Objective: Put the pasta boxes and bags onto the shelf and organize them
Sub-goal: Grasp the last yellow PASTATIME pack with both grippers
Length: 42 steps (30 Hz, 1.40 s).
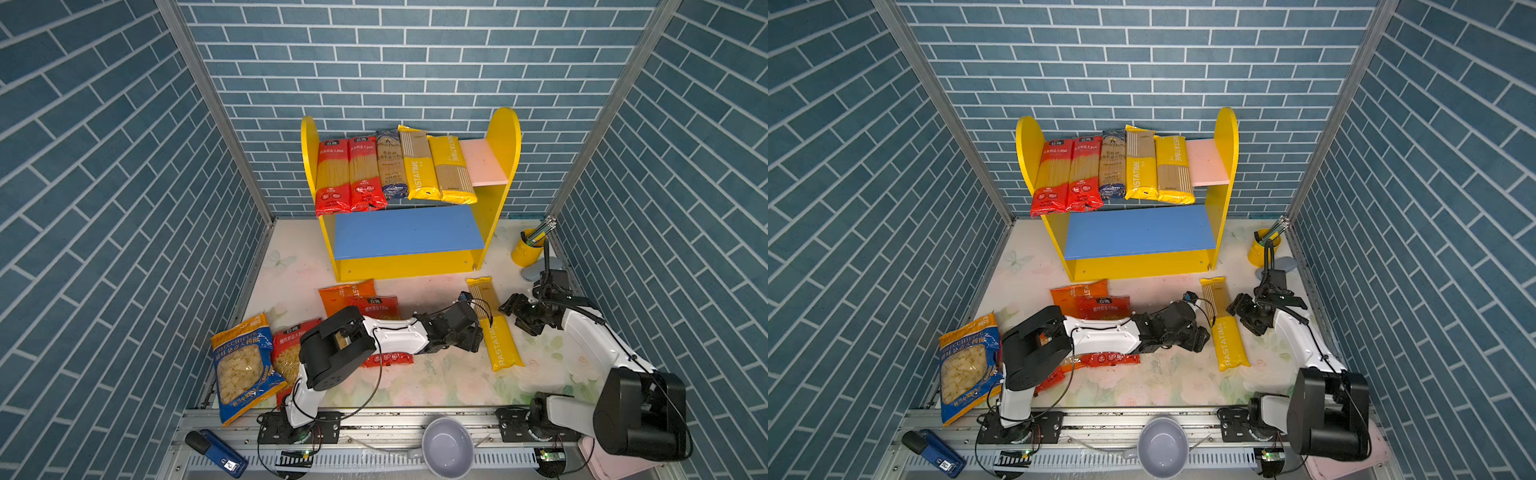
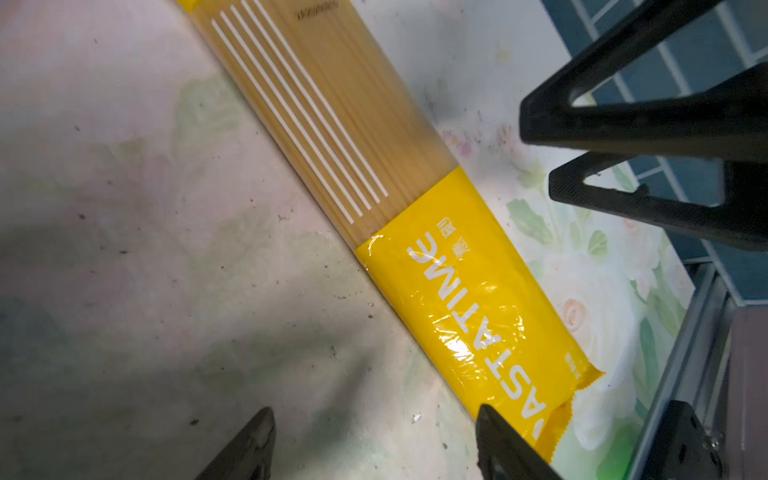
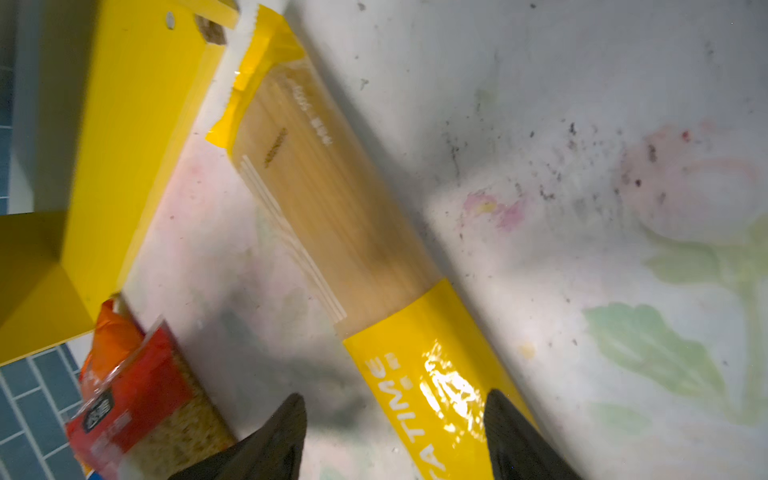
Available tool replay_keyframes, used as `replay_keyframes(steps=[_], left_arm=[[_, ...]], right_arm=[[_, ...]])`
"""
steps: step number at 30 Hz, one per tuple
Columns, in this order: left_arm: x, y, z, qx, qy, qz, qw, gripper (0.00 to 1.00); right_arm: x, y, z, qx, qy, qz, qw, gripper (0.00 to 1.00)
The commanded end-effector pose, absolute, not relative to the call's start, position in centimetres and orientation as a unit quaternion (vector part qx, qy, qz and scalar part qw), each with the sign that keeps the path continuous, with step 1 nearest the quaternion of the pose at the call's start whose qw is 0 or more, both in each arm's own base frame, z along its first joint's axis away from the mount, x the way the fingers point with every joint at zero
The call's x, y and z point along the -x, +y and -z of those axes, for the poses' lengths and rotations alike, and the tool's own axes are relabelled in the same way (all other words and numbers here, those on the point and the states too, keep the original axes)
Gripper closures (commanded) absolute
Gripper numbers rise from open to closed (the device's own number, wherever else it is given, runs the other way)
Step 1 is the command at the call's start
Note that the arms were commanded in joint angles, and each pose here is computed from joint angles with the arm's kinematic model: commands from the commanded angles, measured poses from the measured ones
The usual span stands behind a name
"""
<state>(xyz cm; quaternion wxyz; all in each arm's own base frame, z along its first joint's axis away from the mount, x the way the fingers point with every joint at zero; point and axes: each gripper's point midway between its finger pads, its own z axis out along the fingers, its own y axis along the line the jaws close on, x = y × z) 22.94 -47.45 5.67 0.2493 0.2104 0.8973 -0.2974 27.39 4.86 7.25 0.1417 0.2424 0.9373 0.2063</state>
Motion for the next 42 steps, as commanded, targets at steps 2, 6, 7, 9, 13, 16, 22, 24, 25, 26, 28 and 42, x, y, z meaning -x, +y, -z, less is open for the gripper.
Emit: replay_keyframes(steps=[2,6,7,9,13,16,22,24,25,26,28,42], left_arm=[[-22.7,-48.1,-4.3,-0.201,0.91,0.289,0.219,0.24],[-22.7,-48.1,-3.6,-0.195,0.911,0.294,0.212,0.25],[-22.8,-47.9,-3.5,-0.193,0.912,0.294,0.213,0.26],[-23.1,-47.3,-3.4,-0.185,0.913,0.293,0.215,0.27],[-23.8,-46.1,-3.1,-0.172,0.916,0.286,0.222,0.3],[-24.1,-45.8,-2.7,-0.163,0.917,0.292,0.218,0.35],[-24.0,-45.7,-2.4,-0.154,0.917,0.3,0.214,0.48],[-23.9,-45.4,-2.2,-0.151,0.917,0.3,0.214,0.5],[-23.9,-45.4,-2.0,-0.149,0.917,0.301,0.214,0.51],[-23.9,-45.4,-1.9,-0.147,0.917,0.303,0.213,0.52],[-23.9,-45.7,-1.6,-0.145,0.916,0.31,0.208,0.56],[-23.4,-44.9,-3.7,-0.147,0.896,0.359,0.217,0.71]], right_arm=[[-27.1,4.4,-4.4,-0.229,0.945,-0.192,0.134,0.3],[-26.1,5.6,-3.3,-0.223,0.944,-0.219,0.103,0.3],[-25.7,6.4,-3.0,-0.22,0.941,-0.24,0.09,0.3],[-25.0,7.9,-3.3,-0.217,0.931,-0.283,0.075,0.32],[-24.4,9.7,-5.9,-0.202,0.911,-0.349,0.089,0.34],[-24.7,10.0,-6.5,-0.206,0.903,-0.363,0.097,0.36],[-24.4,7.5,-2.5,-0.229,0.93,-0.275,0.081,0.39],[-24.2,7.1,-1.8,-0.232,0.934,-0.259,0.079,0.38],[-24.1,7.3,-1.6,-0.232,0.933,-0.264,0.076,0.38],[-24.2,8.0,-1.4,-0.232,0.928,-0.283,0.072,0.39],[-24.2,9.9,-0.9,-0.219,0.921,-0.316,0.055,0.42],[-26.4,14.4,-5.8,-0.159,0.862,-0.458,0.145,0.88]])
